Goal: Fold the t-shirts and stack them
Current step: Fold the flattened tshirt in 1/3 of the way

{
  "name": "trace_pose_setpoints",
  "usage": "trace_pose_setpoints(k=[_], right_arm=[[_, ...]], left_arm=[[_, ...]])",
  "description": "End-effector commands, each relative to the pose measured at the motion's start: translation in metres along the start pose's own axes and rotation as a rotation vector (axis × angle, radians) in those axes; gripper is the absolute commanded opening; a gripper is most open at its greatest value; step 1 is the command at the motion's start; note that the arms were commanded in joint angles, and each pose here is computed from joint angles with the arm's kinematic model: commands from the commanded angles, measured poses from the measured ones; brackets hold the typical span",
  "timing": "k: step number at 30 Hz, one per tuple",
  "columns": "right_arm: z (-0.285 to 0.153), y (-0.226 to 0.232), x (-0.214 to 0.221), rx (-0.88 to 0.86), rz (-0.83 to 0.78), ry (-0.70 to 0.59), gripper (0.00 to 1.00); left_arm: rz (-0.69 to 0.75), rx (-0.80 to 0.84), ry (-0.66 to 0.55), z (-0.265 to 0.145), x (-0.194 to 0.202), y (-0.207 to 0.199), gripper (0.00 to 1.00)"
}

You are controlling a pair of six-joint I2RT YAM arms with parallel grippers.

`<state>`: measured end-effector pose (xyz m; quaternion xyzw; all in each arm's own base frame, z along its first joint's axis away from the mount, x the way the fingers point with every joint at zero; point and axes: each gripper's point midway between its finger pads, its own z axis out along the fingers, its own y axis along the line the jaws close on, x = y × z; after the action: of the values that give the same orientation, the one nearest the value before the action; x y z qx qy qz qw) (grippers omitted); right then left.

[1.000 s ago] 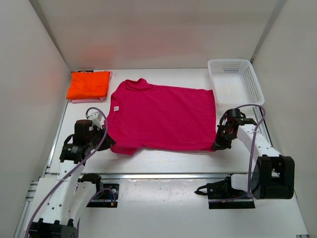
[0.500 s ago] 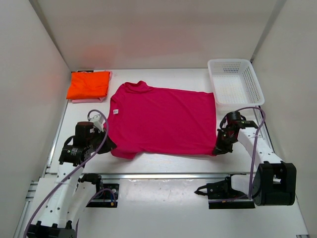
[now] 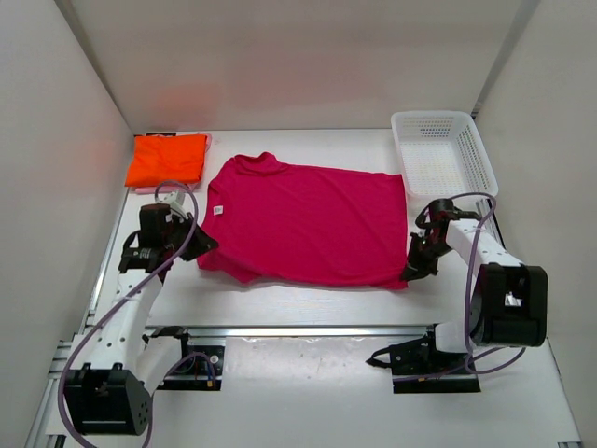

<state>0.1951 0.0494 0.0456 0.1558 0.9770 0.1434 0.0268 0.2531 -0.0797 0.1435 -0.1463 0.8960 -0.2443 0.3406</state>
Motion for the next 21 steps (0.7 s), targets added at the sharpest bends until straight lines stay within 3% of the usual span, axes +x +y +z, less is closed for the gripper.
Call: trace_pose_setpoints(k=[1,9,21], right_arm=[[-0.012,0.011,-0.030,-0.038,-0.035,-0.070,0.00],[-0.014,0.025,-0.052,-0.053,-0.055,-0.051,0.00],[-0.009,0.039,-0.078,-0.076,-0.096,-0.046,0.00]], left_arm=[[0.020,0.077,-0.125,-0.006,-0.045,-0.026,0.00],[0.000,0.069,-0.152,0.004,-0.083,-0.030,0.00],[-0.016,0.052,-0.124,0.038,-0.104,-0.029,0.00]])
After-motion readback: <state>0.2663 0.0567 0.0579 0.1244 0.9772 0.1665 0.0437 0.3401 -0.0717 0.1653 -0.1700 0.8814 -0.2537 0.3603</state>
